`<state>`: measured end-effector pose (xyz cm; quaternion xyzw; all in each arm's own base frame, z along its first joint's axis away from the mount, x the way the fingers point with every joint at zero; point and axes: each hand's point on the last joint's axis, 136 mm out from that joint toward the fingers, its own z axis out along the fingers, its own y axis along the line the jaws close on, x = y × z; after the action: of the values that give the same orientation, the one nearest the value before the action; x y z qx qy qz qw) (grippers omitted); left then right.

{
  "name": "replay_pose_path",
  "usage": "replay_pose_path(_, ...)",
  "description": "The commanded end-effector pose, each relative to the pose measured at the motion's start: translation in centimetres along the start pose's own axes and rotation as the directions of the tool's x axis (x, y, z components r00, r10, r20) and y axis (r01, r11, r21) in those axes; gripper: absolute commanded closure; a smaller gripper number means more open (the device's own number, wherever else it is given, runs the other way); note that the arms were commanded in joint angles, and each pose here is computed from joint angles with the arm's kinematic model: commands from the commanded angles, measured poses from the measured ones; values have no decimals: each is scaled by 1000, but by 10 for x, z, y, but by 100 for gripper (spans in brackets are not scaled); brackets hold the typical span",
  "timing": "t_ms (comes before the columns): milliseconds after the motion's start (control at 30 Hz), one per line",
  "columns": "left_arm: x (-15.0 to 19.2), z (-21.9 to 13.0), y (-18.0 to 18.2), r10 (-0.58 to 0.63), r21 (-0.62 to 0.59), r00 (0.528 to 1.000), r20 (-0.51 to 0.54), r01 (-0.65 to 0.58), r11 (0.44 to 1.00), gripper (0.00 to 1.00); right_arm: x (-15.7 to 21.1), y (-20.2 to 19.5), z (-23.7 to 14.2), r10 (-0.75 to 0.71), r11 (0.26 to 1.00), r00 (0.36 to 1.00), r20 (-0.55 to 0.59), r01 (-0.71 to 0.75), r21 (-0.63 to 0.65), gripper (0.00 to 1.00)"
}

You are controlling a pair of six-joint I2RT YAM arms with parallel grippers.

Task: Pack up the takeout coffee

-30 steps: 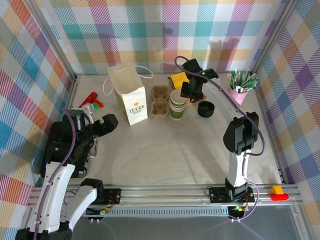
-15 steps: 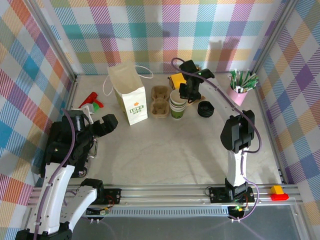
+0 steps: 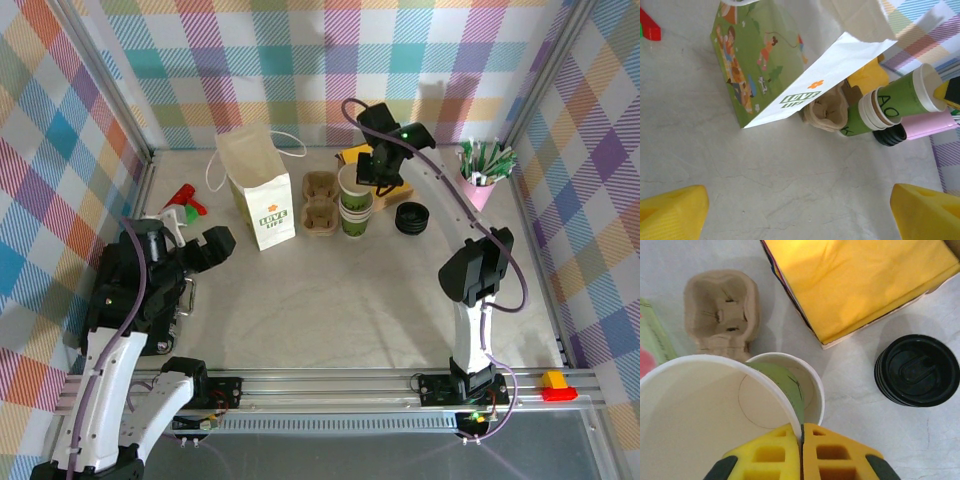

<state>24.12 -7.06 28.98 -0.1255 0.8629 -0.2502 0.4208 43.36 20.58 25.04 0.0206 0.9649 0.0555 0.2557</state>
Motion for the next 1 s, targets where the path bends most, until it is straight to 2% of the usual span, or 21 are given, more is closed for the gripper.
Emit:
replay_pose_path(0,-8,-14,-15,23,46,1000,22,-24,999,7,5,-3,-56,-41,999,999,26,41,-13,91)
replay_pose_path(133,-10,-18,-20,16,65,999,28,-17,998,7,23,0,-86,-57,998,998,22,58,-39,91)
replay_pose_path(300,-8,-17,-21,6,80,1000,26,-8,997,7,70,8,-93,-97,994,995,-17,96,-47,91)
replay_pose_path(600,-2,-13,-20,-17,96,1000,15,16,995,8,158,6,-43,-64,996,997,-44,61,-71,92)
replay_pose_path(767,2,-11,-15,-18,87,1000,18,17,996,8,182,-6,-11,-41,998,999,-28,39,-44,91)
replay_pose_path(967,7,-11,-11,-23,76,1000,16,22,997,9,205,-15,15,-41,999,997,-61,40,-19,93)
